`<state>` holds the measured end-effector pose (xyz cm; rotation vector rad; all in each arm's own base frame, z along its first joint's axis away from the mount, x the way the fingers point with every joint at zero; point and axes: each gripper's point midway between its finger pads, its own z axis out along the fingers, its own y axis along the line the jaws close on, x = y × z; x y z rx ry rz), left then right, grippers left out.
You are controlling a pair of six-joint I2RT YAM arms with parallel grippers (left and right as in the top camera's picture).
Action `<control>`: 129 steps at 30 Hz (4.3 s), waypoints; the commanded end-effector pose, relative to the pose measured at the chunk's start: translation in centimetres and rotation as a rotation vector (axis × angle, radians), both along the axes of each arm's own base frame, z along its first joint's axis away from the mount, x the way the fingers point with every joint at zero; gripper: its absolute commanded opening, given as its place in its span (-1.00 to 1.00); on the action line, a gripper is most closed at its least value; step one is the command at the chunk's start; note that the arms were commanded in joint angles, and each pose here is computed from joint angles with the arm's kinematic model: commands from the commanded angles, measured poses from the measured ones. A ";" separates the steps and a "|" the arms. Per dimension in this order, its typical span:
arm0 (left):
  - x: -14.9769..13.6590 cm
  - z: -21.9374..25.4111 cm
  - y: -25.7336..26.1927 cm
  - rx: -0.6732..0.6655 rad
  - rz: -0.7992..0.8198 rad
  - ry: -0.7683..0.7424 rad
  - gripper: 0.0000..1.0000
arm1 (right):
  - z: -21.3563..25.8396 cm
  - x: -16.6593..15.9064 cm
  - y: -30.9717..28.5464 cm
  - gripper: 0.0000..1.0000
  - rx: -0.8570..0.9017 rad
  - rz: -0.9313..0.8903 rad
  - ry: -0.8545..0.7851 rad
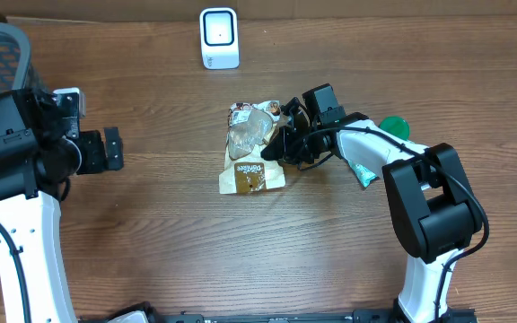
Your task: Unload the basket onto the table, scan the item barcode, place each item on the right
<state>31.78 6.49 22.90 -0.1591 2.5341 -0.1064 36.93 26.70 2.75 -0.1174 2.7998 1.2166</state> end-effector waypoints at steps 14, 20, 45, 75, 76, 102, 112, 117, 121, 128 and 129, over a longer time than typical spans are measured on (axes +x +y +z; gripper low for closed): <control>3.8 -2.0 -15.5 -0.508 -0.374 0.053 -0.75 | -0.1 0.2 -1.0 -0.92 0.035 0.000 0.018; 6.0 -6.8 -19.2 -0.616 -0.395 0.176 -0.91 | -0.3 0.2 -1.0 -0.92 0.035 -0.016 0.038; 5.6 -9.5 -20.9 -0.631 -0.486 0.189 -0.92 | -0.4 -1.1 2.1 -0.92 0.054 0.021 0.047; 5.9 -20.7 -21.4 -0.675 -0.435 0.363 -0.91 | -1.1 -1.9 1.4 -0.88 0.017 0.016 0.095; 5.8 -21.0 -21.4 -0.676 -0.429 0.373 -0.91 | -1.2 -1.9 1.4 -0.88 0.013 0.013 0.095; 5.8 -21.3 -22.0 -0.666 -0.434 0.378 -0.91 | 2.0 1.7 -3.8 0.50 -0.024 0.013 0.053; 5.7 -21.3 -22.1 -0.664 -0.439 0.379 -0.92 | 0.4 0.9 -2.2 0.48 -0.056 0.023 0.042; 5.8 -21.4 -22.0 -0.654 -0.435 0.379 -0.91 | -1.5 0.0 -0.2 0.47 -0.048 -0.005 0.083; 5.8 -21.5 -21.9 -0.650 -0.432 0.381 -0.92 | -3.4 -0.5 0.9 0.36 -0.059 -0.014 0.121; 5.8 -21.5 -21.9 -0.651 -0.430 0.382 -0.91 | -5.3 -1.0 2.7 0.29 -0.049 -0.057 0.190; 5.8 -21.5 -21.9 -0.651 -0.430 0.382 -0.91 | -5.1 -0.9 2.9 0.27 -0.036 -0.051 0.187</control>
